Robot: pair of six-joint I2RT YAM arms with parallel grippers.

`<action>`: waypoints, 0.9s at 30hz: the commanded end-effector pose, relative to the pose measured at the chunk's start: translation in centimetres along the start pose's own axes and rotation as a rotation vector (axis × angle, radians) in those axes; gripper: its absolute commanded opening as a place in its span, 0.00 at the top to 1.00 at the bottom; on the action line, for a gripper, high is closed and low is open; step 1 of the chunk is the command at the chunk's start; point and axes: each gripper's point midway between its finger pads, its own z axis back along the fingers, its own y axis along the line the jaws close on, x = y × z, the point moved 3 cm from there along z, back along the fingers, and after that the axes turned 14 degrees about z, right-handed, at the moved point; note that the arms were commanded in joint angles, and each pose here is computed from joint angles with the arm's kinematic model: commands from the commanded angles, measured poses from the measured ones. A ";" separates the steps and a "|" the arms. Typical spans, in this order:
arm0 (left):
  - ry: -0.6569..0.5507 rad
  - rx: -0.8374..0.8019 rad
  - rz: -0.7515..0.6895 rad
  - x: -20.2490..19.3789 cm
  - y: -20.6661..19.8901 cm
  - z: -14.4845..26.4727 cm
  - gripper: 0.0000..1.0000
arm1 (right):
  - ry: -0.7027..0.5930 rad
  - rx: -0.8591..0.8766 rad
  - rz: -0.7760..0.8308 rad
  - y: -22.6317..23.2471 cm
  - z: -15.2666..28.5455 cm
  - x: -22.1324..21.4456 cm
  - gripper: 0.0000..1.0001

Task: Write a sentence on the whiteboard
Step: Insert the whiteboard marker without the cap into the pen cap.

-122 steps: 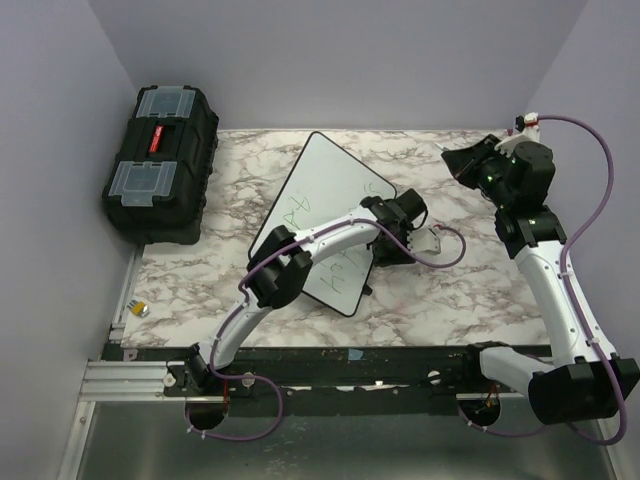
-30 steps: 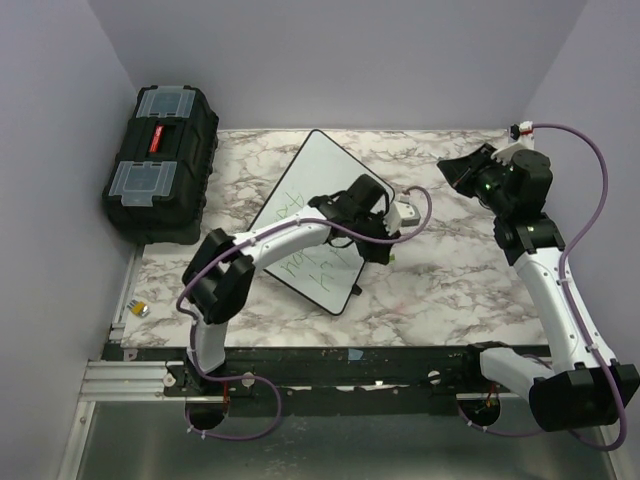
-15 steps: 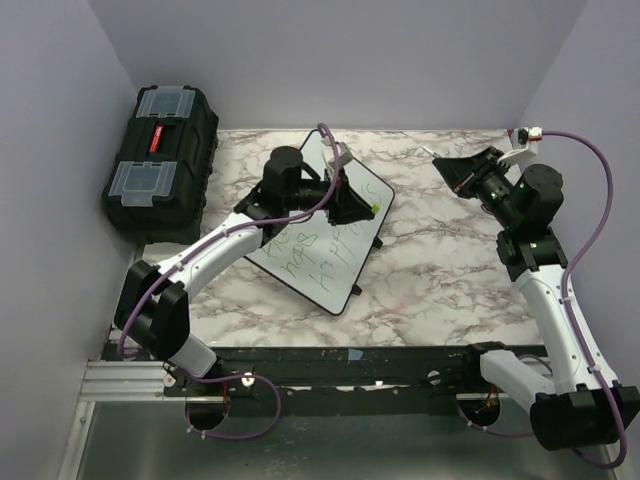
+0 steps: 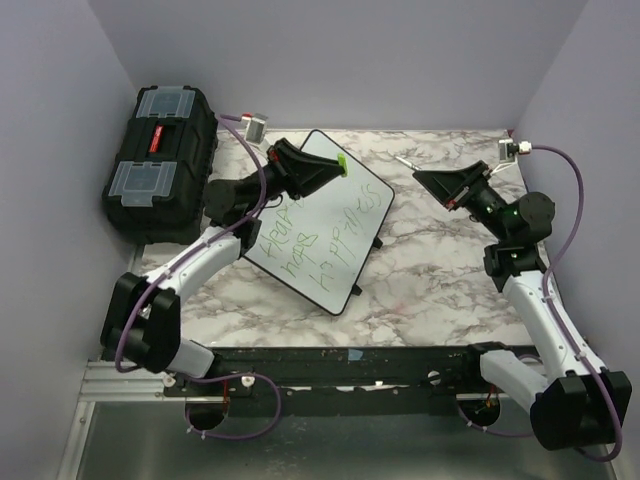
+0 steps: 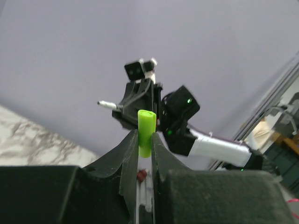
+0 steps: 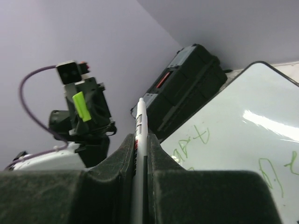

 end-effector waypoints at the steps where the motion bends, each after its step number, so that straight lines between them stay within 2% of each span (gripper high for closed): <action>1: -0.191 -0.292 0.201 2.6 -3.1 0.5 1.00 | -0.041 0.198 -0.024 3.3 0.6 0.6 0.99; 4: -0.210 -0.281 0.230 2.6 -2.0 0.1 1.00 | -0.057 0.249 -0.065 3.9 1.0 0.4 0.99; 14: -0.318 -0.317 0.192 2.6 -3.5 -0.8 1.00 | -0.099 0.423 -0.233 4.4 1.7 -0.3 0.99; 18: -0.439 -0.311 0.234 3.0 -3.1 -1.2 1.00 | -0.106 0.502 -0.260 5.1 1.6 0.2 0.99; 23: -0.627 -0.258 0.345 3.1 -1.5 -1.1 1.00 | -0.076 0.514 -0.204 5.7 0.7 0.6 0.99; 27: -0.713 -0.109 0.485 2.6 0.7 -0.9 1.00 | -0.031 0.464 -0.071 5.7 -0.1 0.6 0.99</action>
